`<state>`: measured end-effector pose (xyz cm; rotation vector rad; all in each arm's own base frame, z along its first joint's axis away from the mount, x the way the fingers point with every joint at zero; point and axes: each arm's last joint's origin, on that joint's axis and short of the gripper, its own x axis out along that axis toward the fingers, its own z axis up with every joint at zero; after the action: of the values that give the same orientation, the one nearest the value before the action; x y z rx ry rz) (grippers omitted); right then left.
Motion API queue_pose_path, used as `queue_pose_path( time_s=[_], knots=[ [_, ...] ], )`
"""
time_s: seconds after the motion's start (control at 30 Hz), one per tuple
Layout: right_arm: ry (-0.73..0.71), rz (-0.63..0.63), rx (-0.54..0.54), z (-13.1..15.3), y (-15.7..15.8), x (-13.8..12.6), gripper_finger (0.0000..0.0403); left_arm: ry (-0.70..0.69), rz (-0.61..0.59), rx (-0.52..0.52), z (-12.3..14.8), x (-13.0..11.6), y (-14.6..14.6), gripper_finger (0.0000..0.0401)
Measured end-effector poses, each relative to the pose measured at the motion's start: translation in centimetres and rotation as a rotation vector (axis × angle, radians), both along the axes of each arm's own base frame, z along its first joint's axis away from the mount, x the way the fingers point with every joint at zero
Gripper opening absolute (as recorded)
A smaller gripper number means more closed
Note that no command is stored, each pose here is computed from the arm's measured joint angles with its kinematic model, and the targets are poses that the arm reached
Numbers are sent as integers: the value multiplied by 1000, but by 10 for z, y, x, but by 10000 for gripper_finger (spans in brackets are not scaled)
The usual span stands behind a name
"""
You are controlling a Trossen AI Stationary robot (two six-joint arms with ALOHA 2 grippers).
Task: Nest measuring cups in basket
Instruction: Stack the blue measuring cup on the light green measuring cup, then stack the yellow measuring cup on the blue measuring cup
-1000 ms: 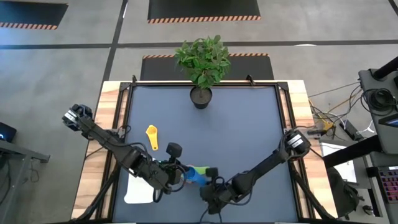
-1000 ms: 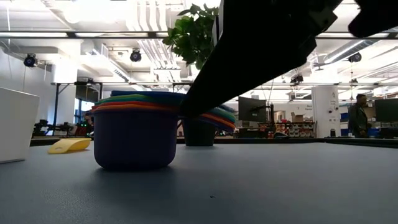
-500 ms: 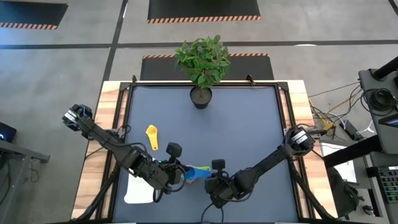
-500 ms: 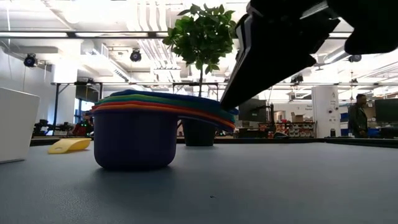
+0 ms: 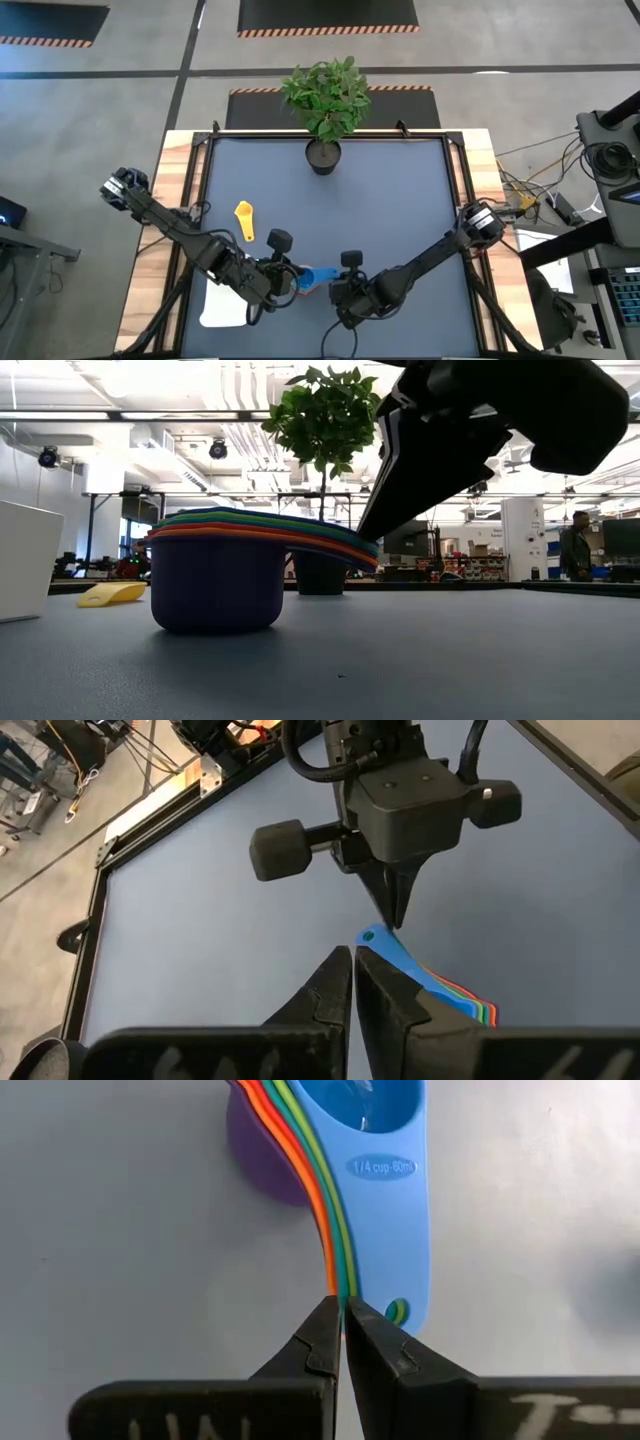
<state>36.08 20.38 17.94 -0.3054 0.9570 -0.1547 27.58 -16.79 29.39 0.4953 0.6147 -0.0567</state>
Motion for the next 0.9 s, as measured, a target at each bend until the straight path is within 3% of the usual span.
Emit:
queue_pose_path(
  time_s=[0.37, 0.6, 0.77, 0.9],
  knots=[
    [23, 70, 24, 28, -5, -12, 9, 64, 71, -46, -6, -5, 3, 0],
    [-1, 135, -55, 50, -16, -29, 9, 235, 239, -115, -20, -18, 15, 0],
    [-68, 115, -140, 63, -30, -46, 9, 331, 370, -102, -34, -27, 29, 0],
    [-185, 125, -121, 71, -41, -60, 9, 352, 507, -154, -44, -28, 51, 0]
  ],
)
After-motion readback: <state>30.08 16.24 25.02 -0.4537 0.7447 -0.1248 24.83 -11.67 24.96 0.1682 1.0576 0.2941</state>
